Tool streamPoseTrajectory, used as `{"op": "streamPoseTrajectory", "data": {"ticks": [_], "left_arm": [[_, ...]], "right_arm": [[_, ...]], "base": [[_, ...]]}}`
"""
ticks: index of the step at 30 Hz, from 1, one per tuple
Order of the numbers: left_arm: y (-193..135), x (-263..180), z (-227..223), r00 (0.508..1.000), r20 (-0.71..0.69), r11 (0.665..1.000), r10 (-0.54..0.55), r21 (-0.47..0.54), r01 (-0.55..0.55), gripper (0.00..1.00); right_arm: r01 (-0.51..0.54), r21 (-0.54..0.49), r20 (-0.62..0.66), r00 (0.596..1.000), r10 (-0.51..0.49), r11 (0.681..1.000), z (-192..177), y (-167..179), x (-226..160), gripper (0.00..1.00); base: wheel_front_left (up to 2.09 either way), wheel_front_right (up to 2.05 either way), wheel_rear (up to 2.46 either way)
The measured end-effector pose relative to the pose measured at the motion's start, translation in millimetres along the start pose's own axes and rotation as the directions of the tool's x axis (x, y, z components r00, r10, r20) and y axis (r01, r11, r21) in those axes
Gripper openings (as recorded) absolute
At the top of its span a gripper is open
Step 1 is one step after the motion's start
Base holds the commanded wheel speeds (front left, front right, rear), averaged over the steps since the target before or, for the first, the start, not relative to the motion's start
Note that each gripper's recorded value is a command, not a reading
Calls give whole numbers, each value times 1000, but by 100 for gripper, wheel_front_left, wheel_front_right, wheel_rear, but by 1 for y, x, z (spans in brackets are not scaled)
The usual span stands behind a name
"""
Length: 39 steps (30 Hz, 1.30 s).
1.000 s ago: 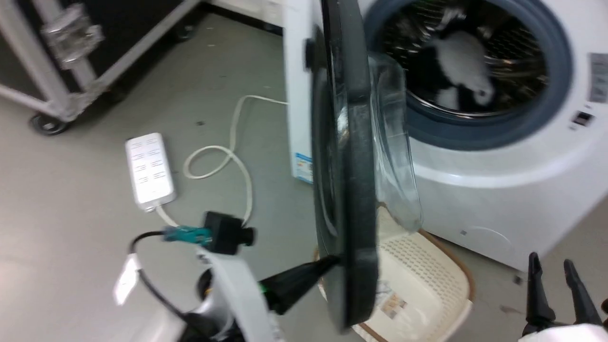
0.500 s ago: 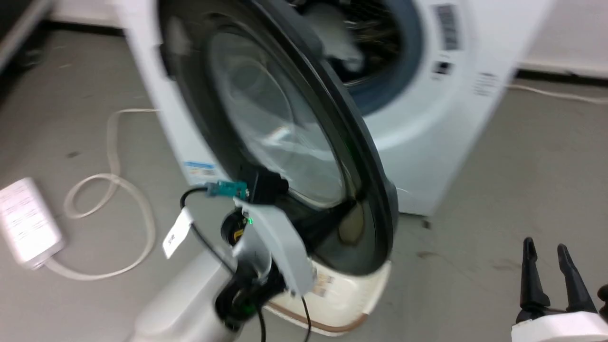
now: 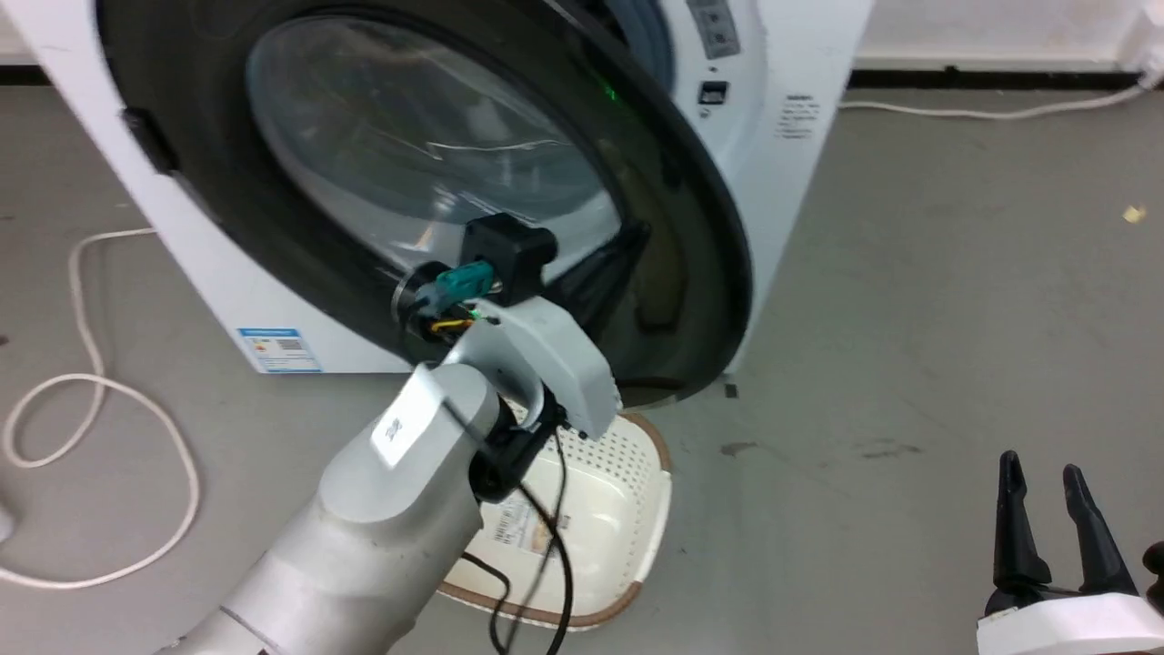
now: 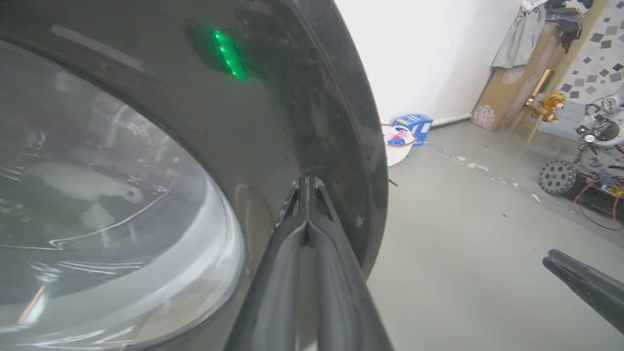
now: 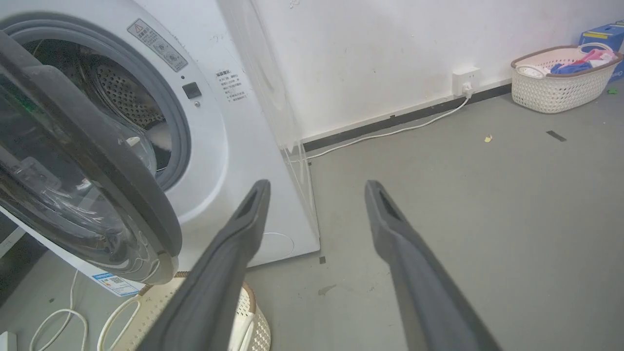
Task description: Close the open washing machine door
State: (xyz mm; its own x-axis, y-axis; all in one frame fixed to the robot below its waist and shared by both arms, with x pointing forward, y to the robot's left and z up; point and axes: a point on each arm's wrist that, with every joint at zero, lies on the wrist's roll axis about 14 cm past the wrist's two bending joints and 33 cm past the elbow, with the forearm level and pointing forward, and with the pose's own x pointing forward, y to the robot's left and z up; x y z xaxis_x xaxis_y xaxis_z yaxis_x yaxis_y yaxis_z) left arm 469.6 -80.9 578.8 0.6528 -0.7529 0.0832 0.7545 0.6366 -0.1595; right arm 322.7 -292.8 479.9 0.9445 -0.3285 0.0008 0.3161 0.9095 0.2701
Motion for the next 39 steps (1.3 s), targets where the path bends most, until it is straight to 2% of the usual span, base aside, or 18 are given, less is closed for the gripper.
{"op": "streamPoseTrajectory", "data": {"ticks": [3,6,8,11,14,19,22,27,28,30,31,38,39], "left_arm": [[19,-13,22,993,91,995,73,68,-79,0],[44,-35,58,966,205,976,161,110,-186,0],[63,-59,89,924,300,947,238,142,-289,0],[90,-105,115,853,393,880,343,182,-438,0],[109,-152,106,802,398,824,445,171,-541,0],[127,-220,82,720,368,753,588,76,-654,0],[129,-245,52,712,297,740,636,26,-672,0],[124,-266,6,728,168,742,665,-30,-670,0],[123,-267,1,730,152,742,666,-32,-670,9],[120,-268,-6,734,133,743,666,-24,-669,82],[119,-268,-8,732,129,739,669,-19,-673,100],[113,-262,-18,736,112,741,668,-12,-671,100],[113,-262,-18,735,113,741,668,-12,-671,100]], "right_arm": [[-31,8,5,1000,31,999,1,10,3,100],[-66,15,13,998,66,998,2,22,6,100],[-95,20,16,995,94,995,3,31,8,100],[-144,24,18,989,144,989,2,48,9,100],[-182,29,24,983,182,983,4,61,10,100],[-219,36,18,976,219,975,2,72,4,100],[-239,45,18,971,239,970,2,79,4,100],[-261,50,17,965,261,964,1,87,3,100],[-263,51,16,965,263,963,1,88,3,100],[-266,55,16,964,266,962,0,89,3,100],[-267,55,15,964,267,962,0,89,3,100],[-269,47,16,963,268,962,1,89,3,100],[-270,42,17,963,269,962,1,89,3,93]], "base": [[0,0,0],[0,0,0],[0,0,0],[0,0,0],[0,0,0],[0,0,0],[0,0,0],[0,0,0],[0,0,0],[0,0,0],[0,0,0],[0,0,0],[0,0,0]]}}
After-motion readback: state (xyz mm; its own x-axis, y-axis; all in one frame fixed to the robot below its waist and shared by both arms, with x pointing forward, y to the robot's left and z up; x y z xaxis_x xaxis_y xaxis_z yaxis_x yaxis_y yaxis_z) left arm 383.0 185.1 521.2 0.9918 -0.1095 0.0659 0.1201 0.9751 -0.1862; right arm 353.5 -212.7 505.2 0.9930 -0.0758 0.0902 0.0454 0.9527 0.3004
